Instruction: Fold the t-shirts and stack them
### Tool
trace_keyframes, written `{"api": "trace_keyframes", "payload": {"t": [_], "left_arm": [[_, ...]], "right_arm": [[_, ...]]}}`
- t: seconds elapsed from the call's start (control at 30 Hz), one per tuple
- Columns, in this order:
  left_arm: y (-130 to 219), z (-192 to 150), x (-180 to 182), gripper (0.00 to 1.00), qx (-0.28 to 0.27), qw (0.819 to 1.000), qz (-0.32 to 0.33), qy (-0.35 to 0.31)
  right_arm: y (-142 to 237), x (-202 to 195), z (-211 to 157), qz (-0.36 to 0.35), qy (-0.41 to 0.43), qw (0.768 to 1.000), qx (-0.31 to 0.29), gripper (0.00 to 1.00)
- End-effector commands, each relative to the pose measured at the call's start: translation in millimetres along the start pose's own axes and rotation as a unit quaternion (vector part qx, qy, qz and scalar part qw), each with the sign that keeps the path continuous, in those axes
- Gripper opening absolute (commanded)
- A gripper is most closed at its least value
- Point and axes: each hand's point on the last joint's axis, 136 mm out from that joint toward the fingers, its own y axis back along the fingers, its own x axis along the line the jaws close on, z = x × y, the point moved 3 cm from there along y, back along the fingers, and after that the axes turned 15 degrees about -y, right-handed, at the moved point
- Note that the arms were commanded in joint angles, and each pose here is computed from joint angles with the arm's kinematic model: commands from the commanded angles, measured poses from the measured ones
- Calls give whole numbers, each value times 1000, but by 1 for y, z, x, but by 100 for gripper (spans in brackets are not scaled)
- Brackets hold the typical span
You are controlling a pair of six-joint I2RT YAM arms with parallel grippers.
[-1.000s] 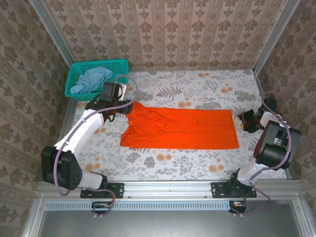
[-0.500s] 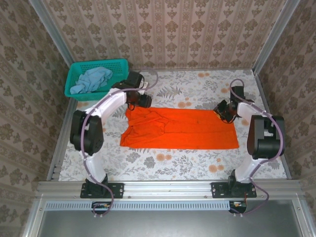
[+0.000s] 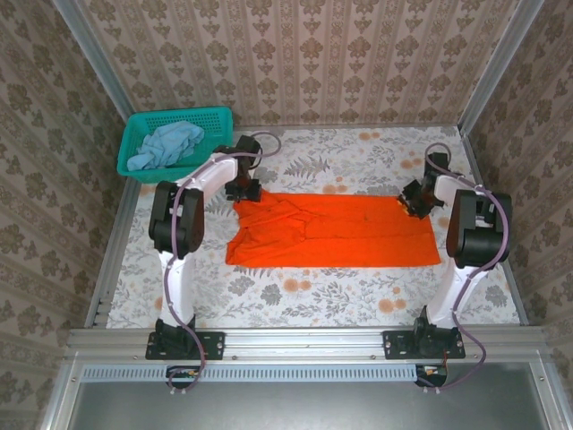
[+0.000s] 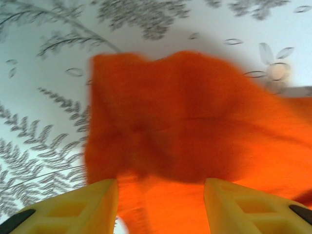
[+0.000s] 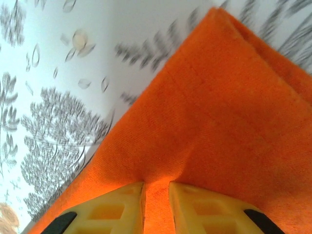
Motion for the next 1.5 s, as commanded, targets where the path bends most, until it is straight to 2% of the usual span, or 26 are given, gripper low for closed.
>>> {"api": "trace_keyframes", "payload": {"t": [0.0, 0.13, 0.23, 0.3, 0.4, 0.57, 0.67, 0.87, 1.07, 1.27, 1.47], "left_arm": [[-7, -17, 9, 50, 29, 999, 27, 29], [-12, -21, 7, 50, 41, 998, 27, 36], [-7, -22, 7, 49, 39, 998, 28, 41], [4, -15, 6, 49, 19, 999, 19, 39], [30, 2, 1, 50, -26, 999, -6, 38], [70, 28, -8, 60, -78, 995, -35, 51], [76, 37, -15, 64, -87, 992, -62, 67], [51, 52, -25, 63, -56, 992, -94, 66], [25, 60, -25, 55, -31, 993, -97, 65], [4, 55, -25, 51, -12, 994, -94, 48], [-9, 42, -24, 42, 11, 995, -90, 44]], "right_arm": [[-10, -33, 12, -30, -58, 998, 3, 24], [-10, -32, 15, -24, -66, 997, 6, 24], [-7, -28, 20, -8, -72, 997, 6, 30], [0, -18, 22, 19, -67, 998, 5, 36], [19, 9, 19, 97, -49, 994, 0, 46], [61, 65, -17, 219, 37, 975, -21, 60], [69, 93, -56, 245, 106, 964, -8, 61], [35, 127, -163, 214, 233, 944, 92, 54], [-8, 137, -241, 170, 297, 926, 162, 46], [-31, 141, -278, 125, 336, 915, 185, 43], [-44, 143, -282, 103, 347, 915, 178, 41]]}}
